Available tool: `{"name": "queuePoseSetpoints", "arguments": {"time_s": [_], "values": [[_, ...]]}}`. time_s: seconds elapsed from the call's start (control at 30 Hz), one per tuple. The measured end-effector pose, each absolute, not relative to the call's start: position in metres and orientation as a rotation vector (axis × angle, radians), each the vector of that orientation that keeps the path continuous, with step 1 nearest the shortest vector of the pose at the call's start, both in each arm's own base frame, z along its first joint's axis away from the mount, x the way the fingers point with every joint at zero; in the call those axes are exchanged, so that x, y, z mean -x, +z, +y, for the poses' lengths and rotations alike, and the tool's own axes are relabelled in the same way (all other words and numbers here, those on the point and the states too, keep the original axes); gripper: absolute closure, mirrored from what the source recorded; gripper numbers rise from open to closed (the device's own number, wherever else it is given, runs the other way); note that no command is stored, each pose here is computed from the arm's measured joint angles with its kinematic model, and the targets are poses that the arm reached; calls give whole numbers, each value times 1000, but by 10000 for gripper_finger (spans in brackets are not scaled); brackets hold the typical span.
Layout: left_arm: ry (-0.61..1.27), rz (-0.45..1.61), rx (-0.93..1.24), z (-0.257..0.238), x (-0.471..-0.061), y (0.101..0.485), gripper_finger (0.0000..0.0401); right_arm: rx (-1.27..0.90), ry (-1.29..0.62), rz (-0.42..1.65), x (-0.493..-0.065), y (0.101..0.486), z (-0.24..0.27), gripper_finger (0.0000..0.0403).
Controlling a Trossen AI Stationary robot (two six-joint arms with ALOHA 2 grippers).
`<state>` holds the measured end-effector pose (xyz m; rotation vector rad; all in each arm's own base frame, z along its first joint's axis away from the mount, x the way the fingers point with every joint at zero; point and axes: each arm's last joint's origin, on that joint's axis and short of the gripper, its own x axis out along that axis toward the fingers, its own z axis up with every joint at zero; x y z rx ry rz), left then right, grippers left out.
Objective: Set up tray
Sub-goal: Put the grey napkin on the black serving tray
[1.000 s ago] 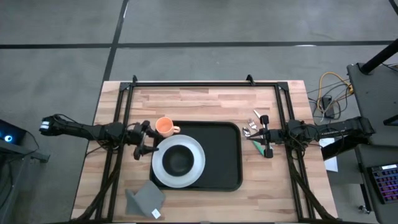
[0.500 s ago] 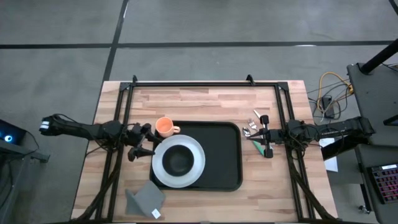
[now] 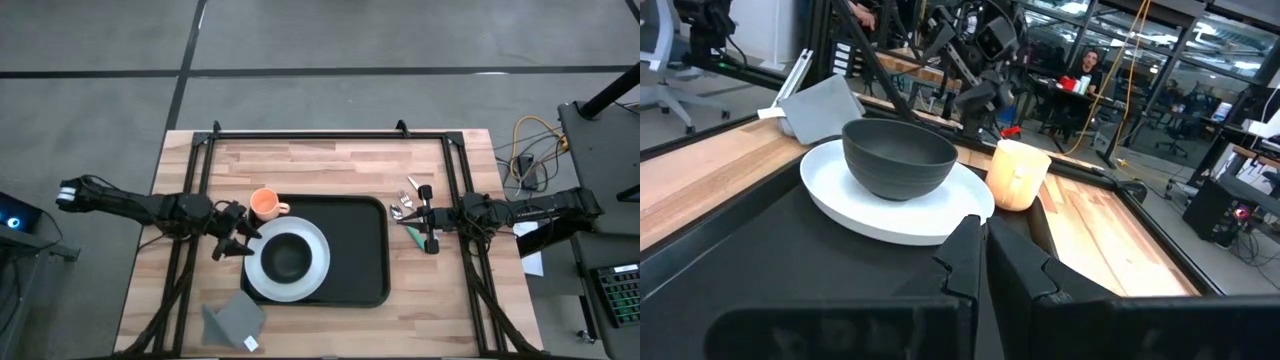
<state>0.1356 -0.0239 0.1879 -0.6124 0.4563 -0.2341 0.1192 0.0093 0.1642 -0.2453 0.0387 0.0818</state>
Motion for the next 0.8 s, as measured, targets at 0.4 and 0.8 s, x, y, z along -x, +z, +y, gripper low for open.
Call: {"name": "queuePoseSetpoints", "arguments": {"time_s": [0.4, 0.8], "values": [[-275, 719, 895, -48, -157, 191, 86, 245, 82, 39, -119, 164, 9, 394], [-172, 945, 984, -75, -167, 229, 86, 245, 82, 39, -119, 164, 9, 394]]}}
